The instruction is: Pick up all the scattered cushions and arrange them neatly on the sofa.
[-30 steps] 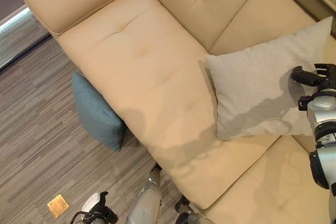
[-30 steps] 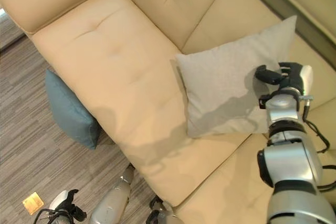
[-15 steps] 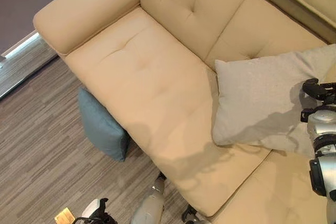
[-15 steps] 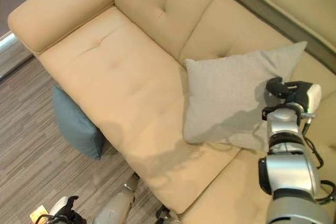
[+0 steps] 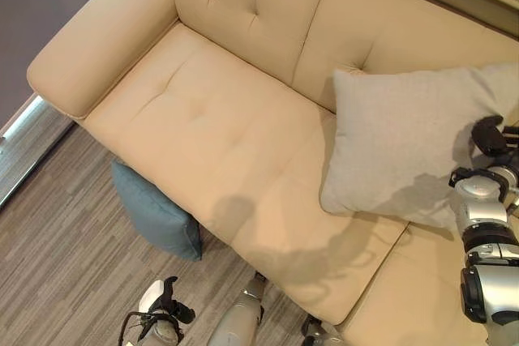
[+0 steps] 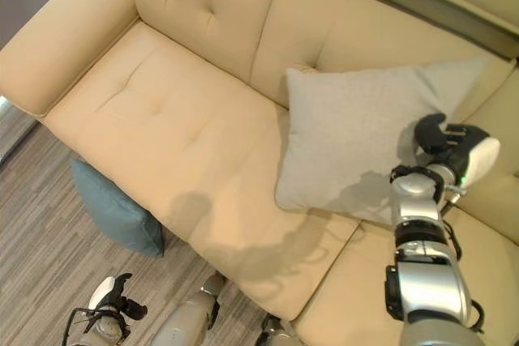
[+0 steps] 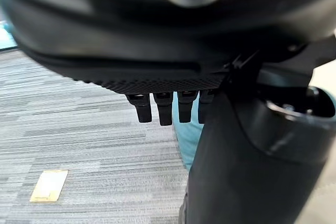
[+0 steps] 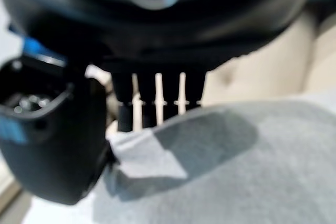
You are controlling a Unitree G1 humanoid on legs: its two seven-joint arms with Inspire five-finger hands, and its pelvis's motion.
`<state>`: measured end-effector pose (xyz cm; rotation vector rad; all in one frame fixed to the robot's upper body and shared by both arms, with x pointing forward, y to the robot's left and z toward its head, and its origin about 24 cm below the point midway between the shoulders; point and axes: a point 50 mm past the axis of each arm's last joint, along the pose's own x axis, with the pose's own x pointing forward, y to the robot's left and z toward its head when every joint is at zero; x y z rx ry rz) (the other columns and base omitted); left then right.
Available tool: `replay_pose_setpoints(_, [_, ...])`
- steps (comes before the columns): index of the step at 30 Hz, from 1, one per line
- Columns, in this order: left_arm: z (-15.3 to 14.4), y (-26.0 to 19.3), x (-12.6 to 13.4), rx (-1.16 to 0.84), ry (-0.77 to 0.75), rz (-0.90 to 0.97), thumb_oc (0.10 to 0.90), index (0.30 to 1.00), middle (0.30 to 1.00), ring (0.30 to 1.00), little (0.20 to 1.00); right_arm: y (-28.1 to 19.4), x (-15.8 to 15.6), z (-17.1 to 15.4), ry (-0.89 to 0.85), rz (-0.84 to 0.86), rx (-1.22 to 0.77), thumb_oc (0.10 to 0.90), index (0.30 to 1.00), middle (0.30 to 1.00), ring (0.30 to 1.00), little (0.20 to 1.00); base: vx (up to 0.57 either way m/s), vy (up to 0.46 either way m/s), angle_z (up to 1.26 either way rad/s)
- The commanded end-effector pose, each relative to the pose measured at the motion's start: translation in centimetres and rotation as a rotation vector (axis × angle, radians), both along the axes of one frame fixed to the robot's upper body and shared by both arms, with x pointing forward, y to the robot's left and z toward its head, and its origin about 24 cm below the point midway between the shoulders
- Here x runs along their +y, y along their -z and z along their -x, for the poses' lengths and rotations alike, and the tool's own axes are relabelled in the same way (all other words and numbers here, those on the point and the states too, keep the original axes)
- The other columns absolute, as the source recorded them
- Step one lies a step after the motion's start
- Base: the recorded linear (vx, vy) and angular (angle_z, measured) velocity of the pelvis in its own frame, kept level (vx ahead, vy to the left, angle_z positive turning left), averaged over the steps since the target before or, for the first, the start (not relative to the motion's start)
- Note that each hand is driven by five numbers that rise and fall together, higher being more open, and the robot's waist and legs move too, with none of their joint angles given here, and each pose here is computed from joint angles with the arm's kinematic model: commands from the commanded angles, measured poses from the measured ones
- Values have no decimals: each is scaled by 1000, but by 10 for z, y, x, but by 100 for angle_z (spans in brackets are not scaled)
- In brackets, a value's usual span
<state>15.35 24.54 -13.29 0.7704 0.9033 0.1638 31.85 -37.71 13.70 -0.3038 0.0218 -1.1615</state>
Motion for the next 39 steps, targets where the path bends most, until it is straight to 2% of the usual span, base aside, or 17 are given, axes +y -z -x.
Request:
replay_pose_setpoints(1, [-1, -3, 9, -16, -46, -67, 800, 900, 900, 900, 900, -72, -32, 27, 167, 234, -234, 400, 300, 300, 300, 300, 0, 0, 0])
replay_pose_setpoints(8, [6, -1, 8, -60, -168, 15, 800, 900, 900, 900, 900, -48, -44, 45, 223, 185, -203, 400, 300, 300, 300, 300, 11, -15, -1])
replay_pose_setpoints(9, [-11, -11, 11, -149, -169, 24, 800, 900, 900, 900, 900, -36, -49, 50, 230, 145, -176, 400, 300, 300, 300, 300, 0, 0, 0])
replay_pose_setpoints(10, [-11, -12, 11, -149, -168, 24, 800, 900, 900, 900, 900, -36, -49, 50, 231, 144, -177, 400, 300, 300, 300, 300, 40, -53, -1])
replay_pose_setpoints(11, [-34, -26, 10, -235, -101, 11, 800, 900, 900, 900, 900, -17, -51, 56, 231, 116, -120, 400, 300, 300, 300, 300, 0, 0, 0])
replay_pose_setpoints(12, [-34, -26, 10, -236, -100, 11, 800, 900, 900, 900, 900, -17, -51, 56, 232, 115, -121, 400, 300, 300, 300, 300, 51, -39, 1])
replay_pose_setpoints(13, [-54, -42, 14, -317, -73, -14, 800, 900, 900, 900, 900, -8, -53, 61, 253, 85, -117, 400, 300, 300, 300, 300, 0, 0, 0])
replay_pose_setpoints(16, [-81, -67, 23, -439, -80, -28, 800, 900, 900, 900, 900, 3, -53, 64, 261, 61, -85, 400, 300, 300, 300, 300, -8, 3, -5])
replay_pose_setpoints(19, [-84, -74, 7, -524, -58, 9, 800, 900, 900, 900, 900, 16, -57, 73, 287, 37, -45, 400, 300, 300, 300, 300, 6, -45, -5])
replay_pose_setpoints(20, [-54, -40, -19, -399, -77, 85, 800, 900, 900, 900, 900, 36, -52, 81, 305, 32, 4, 400, 300, 300, 300, 300, -40, -70, -8])
replay_pose_setpoints(23, [-48, -31, -28, -355, -107, 102, 800, 900, 900, 900, 900, 58, -37, 85, 273, 18, 15, 400, 300, 300, 300, 300, 1, -61, -12])
replay_pose_setpoints(24, [-49, -31, -28, -359, -114, 108, 800, 900, 900, 900, 900, 63, -33, 86, 269, 9, 12, 800, 900, 900, 900, 900, 9, -26, -12])
replay_pose_setpoints(29, [-67, -50, -32, -474, -96, 157, 800, 900, 900, 900, 900, 70, -22, 83, 226, -11, 2, 800, 900, 900, 900, 900, 0, -17, -9])
replay_pose_setpoints(34, [-117, -117, -33, -778, 24, 133, 800, 900, 900, 900, 900, 67, -11, 73, 188, -41, -58, 800, 900, 900, 900, 900, -11, 2, -4])
replay_pose_setpoints(35, [-117, -117, -32, -778, 24, 132, 800, 900, 900, 900, 900, 67, -10, 73, 188, -42, -58, 800, 900, 900, 900, 900, 5, -12, -6])
replay_pose_setpoints(38, [-147, -174, -26, -1027, 2, 136, 800, 900, 900, 900, 900, 66, 4, 66, 143, -85, -137, 800, 900, 900, 900, 900, -45, 0, -7])
replay_pose_setpoints(39, [-147, -174, -25, -1028, 2, 135, 800, 900, 900, 900, 900, 66, 5, 65, 143, -86, -138, 800, 900, 900, 900, 900, -18, -14, -8])
